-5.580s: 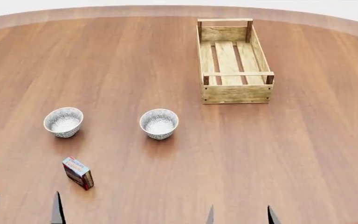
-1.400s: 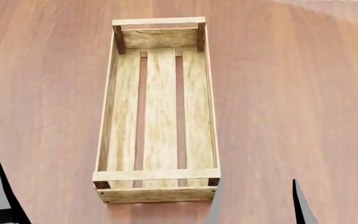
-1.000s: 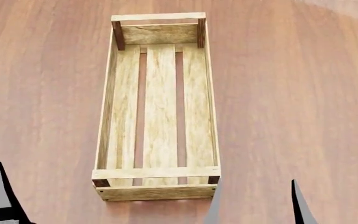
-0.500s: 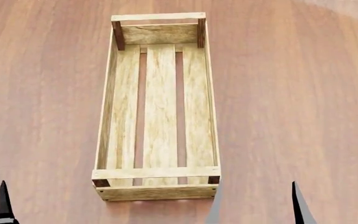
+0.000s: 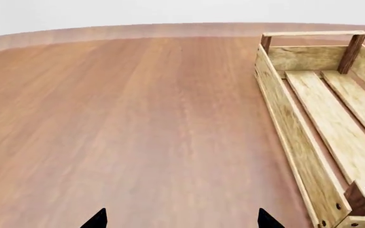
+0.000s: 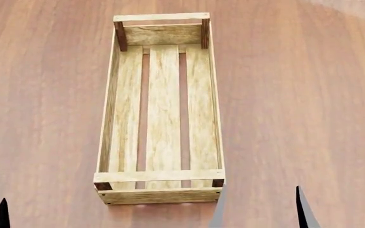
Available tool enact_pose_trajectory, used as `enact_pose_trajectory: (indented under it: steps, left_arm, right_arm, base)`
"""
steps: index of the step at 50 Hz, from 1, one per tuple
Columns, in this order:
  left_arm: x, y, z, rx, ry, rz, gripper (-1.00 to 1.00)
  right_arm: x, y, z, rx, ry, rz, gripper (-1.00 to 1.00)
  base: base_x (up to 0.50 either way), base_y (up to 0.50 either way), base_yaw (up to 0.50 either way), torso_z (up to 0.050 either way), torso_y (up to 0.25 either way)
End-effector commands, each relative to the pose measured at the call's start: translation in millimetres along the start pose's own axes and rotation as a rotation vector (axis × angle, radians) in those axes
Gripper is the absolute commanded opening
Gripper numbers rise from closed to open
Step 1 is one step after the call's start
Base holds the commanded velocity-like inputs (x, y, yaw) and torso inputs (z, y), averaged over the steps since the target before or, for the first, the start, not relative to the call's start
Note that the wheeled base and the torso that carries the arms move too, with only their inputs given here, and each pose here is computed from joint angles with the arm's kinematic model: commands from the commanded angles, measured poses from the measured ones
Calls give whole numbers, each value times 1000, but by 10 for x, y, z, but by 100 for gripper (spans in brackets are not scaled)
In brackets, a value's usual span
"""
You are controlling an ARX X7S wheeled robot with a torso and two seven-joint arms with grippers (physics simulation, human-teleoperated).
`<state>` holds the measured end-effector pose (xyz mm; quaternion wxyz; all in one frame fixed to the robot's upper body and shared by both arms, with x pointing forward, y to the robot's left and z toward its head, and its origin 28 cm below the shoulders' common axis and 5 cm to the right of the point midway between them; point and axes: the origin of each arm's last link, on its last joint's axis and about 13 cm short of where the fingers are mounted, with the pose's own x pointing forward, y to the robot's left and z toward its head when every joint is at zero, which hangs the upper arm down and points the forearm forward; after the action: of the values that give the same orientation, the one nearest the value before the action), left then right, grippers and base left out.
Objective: Stack the right bowl on the left bowl and place them in the tray.
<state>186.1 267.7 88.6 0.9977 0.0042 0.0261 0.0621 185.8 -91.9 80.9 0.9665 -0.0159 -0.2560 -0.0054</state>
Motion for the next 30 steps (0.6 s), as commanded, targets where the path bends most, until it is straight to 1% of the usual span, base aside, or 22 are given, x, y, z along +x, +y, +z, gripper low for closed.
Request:
enact_pose_trajectory:
  steps: [1, 6, 14, 17, 21, 26, 28, 30]
  left_arm:
    - [1, 37, -29, -78, 79, -22, 100]
    - [-20, 50, -25, -121, 154, -32, 100]
    - [-41, 73, -18, -137, 185, -27, 100]
    - [-46, 81, -27, -151, 205, -30, 100]
    - [-52, 93, -42, -187, 256, -35, 100]
    - [-93, 99, -8, -190, 282, -41, 100]
    - [-112, 112, -19, -170, 285, -36, 100]
    - [-119, 122, -33, -168, 289, -29, 100]
  right_arm:
    - [25, -19, 23, -14, -17, -5, 100]
    - [30, -19, 23, -18, -17, -5, 100]
    - [35, -22, 20, -20, -17, -4, 100]
    - [34, -23, 16, -20, -16, -4, 100]
    - [32, -24, 12, -19, -14, -5, 100]
    - [25, -24, 4, -19, -12, -6, 100]
    - [25, -25, 4, -22, -12, -7, 100]
    - [24, -28, 1, -21, -11, -8, 100]
  base:
    - [0, 0, 0, 0, 0]
    - [0, 0, 0, 0, 0]
    - [0, 0, 0, 0, 0]
    - [0, 0, 0, 0, 0]
    - [0, 0, 0, 0, 0]
    - [0, 0, 0, 0, 0]
    - [0, 0, 0, 0, 0]
    - [0, 0, 0, 0, 0]
